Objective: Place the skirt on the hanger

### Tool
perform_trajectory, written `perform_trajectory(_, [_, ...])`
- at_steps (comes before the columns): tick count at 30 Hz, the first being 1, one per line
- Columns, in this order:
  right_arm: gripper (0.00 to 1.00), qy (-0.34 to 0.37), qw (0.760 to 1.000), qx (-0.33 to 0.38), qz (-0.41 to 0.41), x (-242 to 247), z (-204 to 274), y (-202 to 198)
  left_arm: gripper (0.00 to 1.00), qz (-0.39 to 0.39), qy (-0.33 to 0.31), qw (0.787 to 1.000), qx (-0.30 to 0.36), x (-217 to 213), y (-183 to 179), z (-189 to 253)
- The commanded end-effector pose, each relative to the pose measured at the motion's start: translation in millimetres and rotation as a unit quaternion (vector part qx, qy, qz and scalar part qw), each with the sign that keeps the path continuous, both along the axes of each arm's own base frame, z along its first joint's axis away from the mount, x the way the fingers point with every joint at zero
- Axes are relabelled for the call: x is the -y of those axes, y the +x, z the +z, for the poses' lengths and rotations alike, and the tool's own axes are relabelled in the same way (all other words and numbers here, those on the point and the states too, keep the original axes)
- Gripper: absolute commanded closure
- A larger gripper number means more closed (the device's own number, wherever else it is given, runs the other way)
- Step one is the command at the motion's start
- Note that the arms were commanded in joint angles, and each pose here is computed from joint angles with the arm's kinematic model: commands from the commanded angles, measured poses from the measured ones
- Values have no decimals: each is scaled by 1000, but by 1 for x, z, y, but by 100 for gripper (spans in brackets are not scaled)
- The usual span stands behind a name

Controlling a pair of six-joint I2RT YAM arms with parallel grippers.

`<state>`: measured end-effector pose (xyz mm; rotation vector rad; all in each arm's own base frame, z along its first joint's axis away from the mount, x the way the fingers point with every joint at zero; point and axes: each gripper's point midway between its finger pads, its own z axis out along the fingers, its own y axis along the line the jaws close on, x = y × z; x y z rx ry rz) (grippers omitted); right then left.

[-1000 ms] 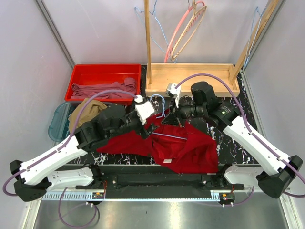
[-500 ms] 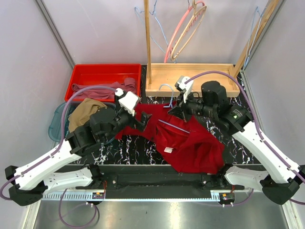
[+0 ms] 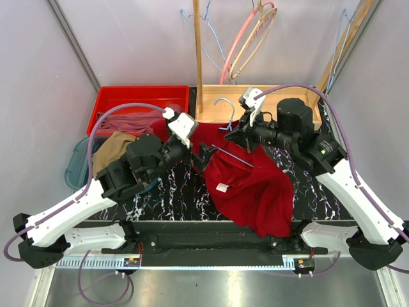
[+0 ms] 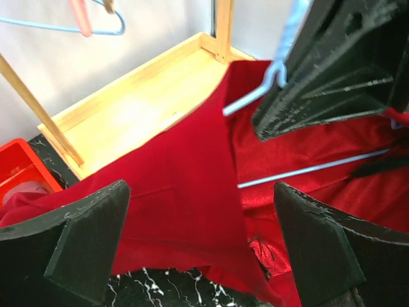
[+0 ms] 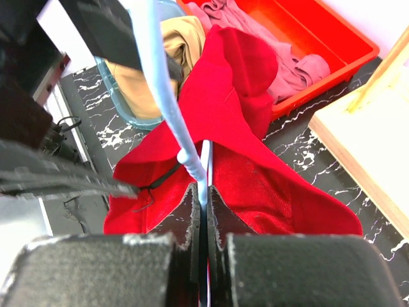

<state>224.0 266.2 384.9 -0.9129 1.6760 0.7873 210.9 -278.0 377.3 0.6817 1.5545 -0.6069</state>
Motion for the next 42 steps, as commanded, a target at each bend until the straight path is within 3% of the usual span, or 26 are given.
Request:
perform_trajectory(1, [100, 46, 998, 42, -10, -2, 38, 5, 2, -15, 3, 1000, -2, 14, -2, -13])
perform_trajectory(6, [100, 45, 998, 42, -22, -1, 39, 11, 7, -10, 22, 1000, -10, 17, -3, -31])
perform_trajectory(9, [100, 42, 998, 38, -20, -2, 35, 10, 23, 65, 49, 997, -14, 2, 17, -40])
perform_trajectory(13, [100, 34, 999, 27, -12, -2, 25, 6, 77, 160, 64, 985, -15, -19, 39, -32])
perform_trajectory(17, [100, 4, 1000, -5, 7, -4, 0, 0, 100, 240, 62, 969, 9, -35, 57, -5])
perform_trajectory(26, [100, -32, 999, -38, 7, -5, -28, 3, 100, 343, 50, 937, 46, -63, 78, 56])
perform_trajectory(34, [100, -14, 1000, 6, -27, 23, 2, -10, 100, 364, 92, 926, 18, -63, 92, 24])
perform_trajectory(42, [100, -20, 999, 8, -39, 28, 3, -9, 100, 357, 71, 932, -1, -69, 88, 16])
